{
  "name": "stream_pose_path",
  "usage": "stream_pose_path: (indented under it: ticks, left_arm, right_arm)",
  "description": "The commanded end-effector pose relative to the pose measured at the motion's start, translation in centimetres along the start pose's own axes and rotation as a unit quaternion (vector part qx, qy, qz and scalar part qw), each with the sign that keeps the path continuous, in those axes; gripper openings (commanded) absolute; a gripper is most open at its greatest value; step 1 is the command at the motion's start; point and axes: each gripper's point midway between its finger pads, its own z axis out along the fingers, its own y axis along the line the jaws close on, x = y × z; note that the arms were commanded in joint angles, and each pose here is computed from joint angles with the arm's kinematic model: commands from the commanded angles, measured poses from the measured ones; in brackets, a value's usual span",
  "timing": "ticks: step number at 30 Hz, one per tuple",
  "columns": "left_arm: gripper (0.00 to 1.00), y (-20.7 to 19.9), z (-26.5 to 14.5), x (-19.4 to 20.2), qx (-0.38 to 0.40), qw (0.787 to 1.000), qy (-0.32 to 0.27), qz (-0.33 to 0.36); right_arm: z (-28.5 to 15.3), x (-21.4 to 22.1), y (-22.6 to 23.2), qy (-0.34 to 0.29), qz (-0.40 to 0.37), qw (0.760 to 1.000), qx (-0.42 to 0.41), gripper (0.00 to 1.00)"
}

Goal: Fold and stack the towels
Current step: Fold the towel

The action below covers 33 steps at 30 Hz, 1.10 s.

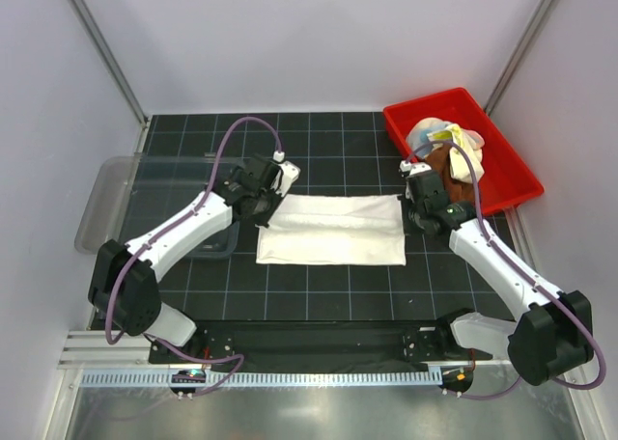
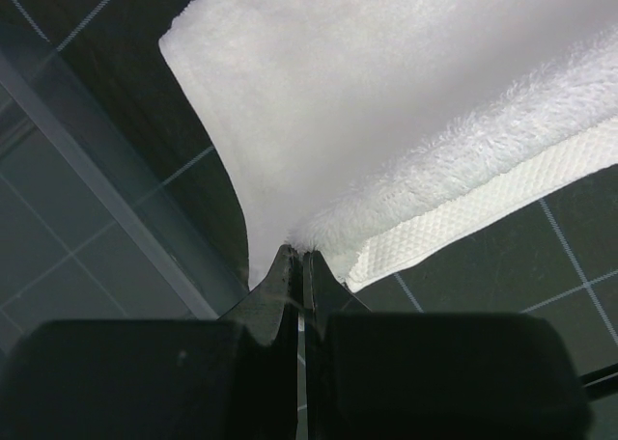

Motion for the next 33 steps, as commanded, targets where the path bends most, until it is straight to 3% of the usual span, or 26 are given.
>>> stream_pose_path:
  ticks: [1, 10, 12, 16, 19, 24, 27, 30, 33]
  left_arm:
    - [0.0, 0.0, -1.1, 0.5, -0.003, 1.0, -0.001, -0.009]
    - [0.0, -1.0, -0.4, 2.2, 0.003, 1.0, 0.024, -0.008]
    - [0.0, -1.0, -0.2, 2.4, 0.0, 1.0, 0.028, -0.007]
    - [0.0, -1.3, -0.3, 2.4, 0.004, 1.0, 0.028, -0.002]
    - [0.0, -1.7, -0.2, 2.7, 0.005, 0.999, 0.037, 0.005]
    - [0.31, -2.4, 0.0, 4.1, 0.004, 0.998, 0.061, -0.01]
    - [0.38, -2.0, -1.1, 4.1, -0.012, 0.998, 0.058, -0.012]
    - [0.43, -1.4, -2.3, 2.9, -0.029, 0.998, 0.04, -0.029]
    - [0.43, -3.0, -2.5, 1.2, -0.009, 0.998, 0.018, -0.056]
  right_arm:
    - [-1.4, -1.0, -1.1, -0.012, 0.04, 0.998, 0.036, 0.01]
    - [-1.8, -0.8, -1.5, -0.015, 0.057, 0.997, 0.051, 0.07]
    - [-1.9, -0.6, -1.5, -0.007, 0.057, 0.997, 0.051, 0.12]
    - [-2.7, -0.4, -2.5, -0.002, 0.059, 0.995, 0.077, 0.32]
    - [-3.7, -1.2, -2.3, -0.017, 0.083, 0.994, 0.073, 0.36]
    - [-3.8, -3.8, -0.6, -0.069, 0.142, 0.987, 0.028, 0.4]
    - [-2.8, -3.8, 0.0, -0.043, 0.167, 0.984, 0.031, 0.47]
    - [-2.0, -3.9, 0.3, -0.02, 0.184, 0.982, 0.04, 0.48]
    - [-0.2, -3.3, 3.1, 0.012, 0.198, 0.98, -0.02, 0.47]
